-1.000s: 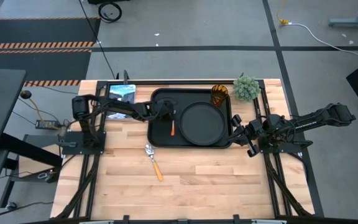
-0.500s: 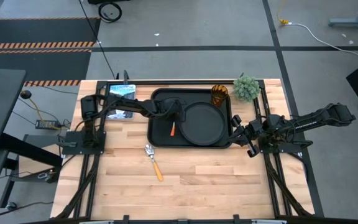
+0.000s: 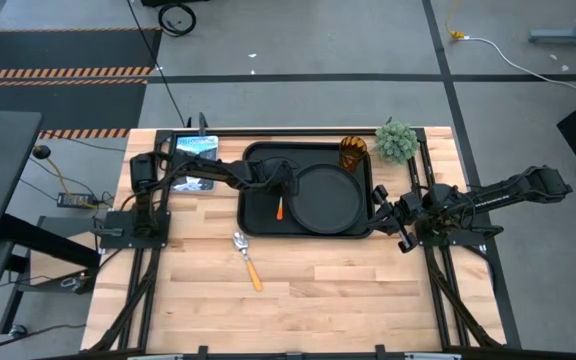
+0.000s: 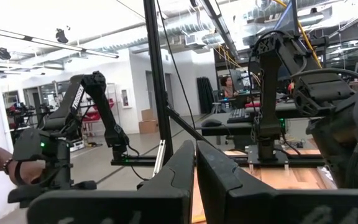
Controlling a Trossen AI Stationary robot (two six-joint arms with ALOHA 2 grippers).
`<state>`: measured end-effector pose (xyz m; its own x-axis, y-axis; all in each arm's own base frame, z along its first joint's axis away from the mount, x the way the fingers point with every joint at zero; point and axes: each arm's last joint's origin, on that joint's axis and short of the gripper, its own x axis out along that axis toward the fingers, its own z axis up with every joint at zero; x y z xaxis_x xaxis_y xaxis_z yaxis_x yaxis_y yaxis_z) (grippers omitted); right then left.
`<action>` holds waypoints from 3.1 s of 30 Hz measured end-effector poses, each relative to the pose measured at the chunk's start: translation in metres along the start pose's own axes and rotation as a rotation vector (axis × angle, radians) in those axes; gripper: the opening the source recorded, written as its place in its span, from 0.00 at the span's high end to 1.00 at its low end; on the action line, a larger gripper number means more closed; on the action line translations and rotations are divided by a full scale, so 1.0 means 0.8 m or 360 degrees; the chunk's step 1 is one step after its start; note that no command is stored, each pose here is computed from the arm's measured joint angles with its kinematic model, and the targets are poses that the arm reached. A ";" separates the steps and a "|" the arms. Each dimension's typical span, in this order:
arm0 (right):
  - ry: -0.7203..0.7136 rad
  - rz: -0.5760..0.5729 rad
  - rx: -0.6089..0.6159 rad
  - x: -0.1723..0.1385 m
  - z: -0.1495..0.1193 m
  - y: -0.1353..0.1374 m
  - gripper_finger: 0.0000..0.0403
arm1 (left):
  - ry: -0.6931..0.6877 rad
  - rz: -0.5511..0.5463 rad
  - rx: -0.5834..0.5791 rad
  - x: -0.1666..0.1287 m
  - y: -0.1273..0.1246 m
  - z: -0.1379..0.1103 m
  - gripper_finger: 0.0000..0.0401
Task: Pick and place plate/cup/fork/spoon on tray
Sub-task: Put the yellow spoon on the black tray to the left of the orange fork
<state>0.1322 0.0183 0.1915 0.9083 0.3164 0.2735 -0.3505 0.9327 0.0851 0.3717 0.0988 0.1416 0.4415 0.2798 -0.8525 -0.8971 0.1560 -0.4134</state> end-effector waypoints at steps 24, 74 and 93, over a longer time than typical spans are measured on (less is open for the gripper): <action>0.0000 -0.0001 -0.0001 0.000 0.000 0.000 0.94 | 0.0300 0.0082 0.0191 -0.110 -0.041 -0.153 0.74; 0.0005 0.0014 0.0029 0.000 0.000 0.000 0.94 | 0.0433 0.0632 0.0141 -0.111 0.010 -0.280 0.88; 0.0003 0.0015 0.0029 0.000 0.000 0.000 0.94 | 0.0180 0.0431 0.0312 -0.145 -0.066 -0.199 0.87</action>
<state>0.1322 0.0186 0.1914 0.9056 0.3253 0.2723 -0.3629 0.9264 0.1002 0.3649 -0.0927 0.2114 0.1732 0.2311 -0.9574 -0.9561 0.2727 -0.1072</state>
